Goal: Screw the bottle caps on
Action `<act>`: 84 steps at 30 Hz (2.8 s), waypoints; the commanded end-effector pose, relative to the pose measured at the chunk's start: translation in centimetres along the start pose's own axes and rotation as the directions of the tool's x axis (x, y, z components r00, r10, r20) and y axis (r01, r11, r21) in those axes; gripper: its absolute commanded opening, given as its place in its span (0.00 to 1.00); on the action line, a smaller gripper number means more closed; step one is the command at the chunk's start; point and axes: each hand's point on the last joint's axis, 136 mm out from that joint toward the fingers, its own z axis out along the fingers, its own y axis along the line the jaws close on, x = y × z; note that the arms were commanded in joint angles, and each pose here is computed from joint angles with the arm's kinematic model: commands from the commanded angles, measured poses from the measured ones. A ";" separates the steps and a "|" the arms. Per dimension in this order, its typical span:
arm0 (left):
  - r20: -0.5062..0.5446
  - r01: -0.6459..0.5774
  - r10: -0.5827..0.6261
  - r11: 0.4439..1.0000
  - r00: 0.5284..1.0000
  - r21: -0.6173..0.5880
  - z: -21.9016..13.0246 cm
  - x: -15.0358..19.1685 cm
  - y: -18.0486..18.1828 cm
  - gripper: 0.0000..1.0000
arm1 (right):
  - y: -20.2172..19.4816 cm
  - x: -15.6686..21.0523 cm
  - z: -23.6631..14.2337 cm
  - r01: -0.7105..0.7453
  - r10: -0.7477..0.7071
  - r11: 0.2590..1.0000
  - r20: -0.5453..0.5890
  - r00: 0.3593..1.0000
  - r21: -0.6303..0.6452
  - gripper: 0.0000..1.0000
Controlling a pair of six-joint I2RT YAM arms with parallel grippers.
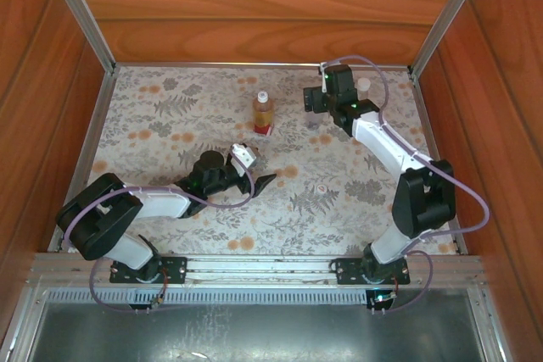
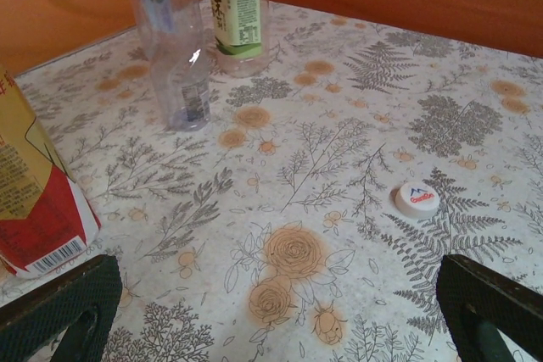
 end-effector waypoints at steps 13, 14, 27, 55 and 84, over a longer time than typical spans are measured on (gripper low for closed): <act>0.051 -0.003 0.001 0.999 0.999 0.041 -0.2 -1.4 -0.9 1.00 | -0.3 2.7 4.3 -0.067 0.064 0.997 -0.110 0.992 -0.029 0.80; 0.050 -0.003 0.001 0.999 0.999 0.042 -0.2 -1.3 -0.9 1.00 | -0.2 2.6 4.4 -0.064 0.061 0.998 -0.108 0.992 -0.030 0.79; 0.048 -0.003 0.000 0.999 0.999 0.051 0.0 -1.2 -1.0 1.00 | 0.4 2.1 5.5 -0.031 0.024 0.997 -0.109 0.994 -0.067 0.60; 0.095 -0.099 0.101 0.995 0.990 -0.025 2.3 -3.6 0.9 1.00 | 8.8 7.5 -10.0 0.092 -0.131 0.930 -0.088 0.987 -0.357 0.54; 0.290 -0.120 0.060 0.974 0.955 0.194 6.1 -8.9 -2.7 0.71 | 11.7 8.6 -15.4 0.047 -0.092 0.855 -0.062 0.994 -0.516 0.53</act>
